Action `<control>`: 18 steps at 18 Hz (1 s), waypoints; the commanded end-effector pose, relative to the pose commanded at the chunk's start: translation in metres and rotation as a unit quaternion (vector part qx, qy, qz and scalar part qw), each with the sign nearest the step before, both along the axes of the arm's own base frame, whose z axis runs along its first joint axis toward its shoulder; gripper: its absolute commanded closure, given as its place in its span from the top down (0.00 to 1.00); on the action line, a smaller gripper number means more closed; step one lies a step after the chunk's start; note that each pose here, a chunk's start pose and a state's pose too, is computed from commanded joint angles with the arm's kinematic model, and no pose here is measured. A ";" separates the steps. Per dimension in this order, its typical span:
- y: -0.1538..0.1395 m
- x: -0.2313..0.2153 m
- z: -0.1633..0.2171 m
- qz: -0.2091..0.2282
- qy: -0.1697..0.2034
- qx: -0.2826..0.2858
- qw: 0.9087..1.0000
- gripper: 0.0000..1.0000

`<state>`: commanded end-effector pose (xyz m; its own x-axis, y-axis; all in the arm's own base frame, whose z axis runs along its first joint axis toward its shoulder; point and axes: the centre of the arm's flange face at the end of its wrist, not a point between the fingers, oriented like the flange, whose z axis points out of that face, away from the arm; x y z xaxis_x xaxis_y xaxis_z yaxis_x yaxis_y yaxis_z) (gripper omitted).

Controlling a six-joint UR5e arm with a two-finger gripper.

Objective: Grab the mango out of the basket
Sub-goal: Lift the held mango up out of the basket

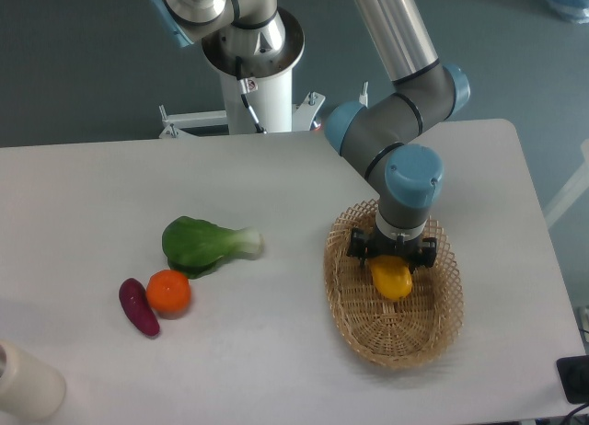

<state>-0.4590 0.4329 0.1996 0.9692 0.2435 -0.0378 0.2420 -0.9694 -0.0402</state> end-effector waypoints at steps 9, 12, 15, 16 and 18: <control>-0.007 -0.006 0.056 0.000 0.032 0.032 0.999 0.47; -0.018 -0.015 0.075 0.006 0.047 0.041 0.998 0.47; -0.022 -0.025 0.096 -0.004 0.065 0.048 0.997 0.47; -0.026 -0.028 0.098 -0.005 0.068 0.046 0.997 0.47; -0.037 -0.036 0.100 -0.015 0.071 0.041 0.997 0.47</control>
<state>-0.4946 0.3962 0.2998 0.9625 0.2217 -0.1563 0.1986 -0.9684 -0.1506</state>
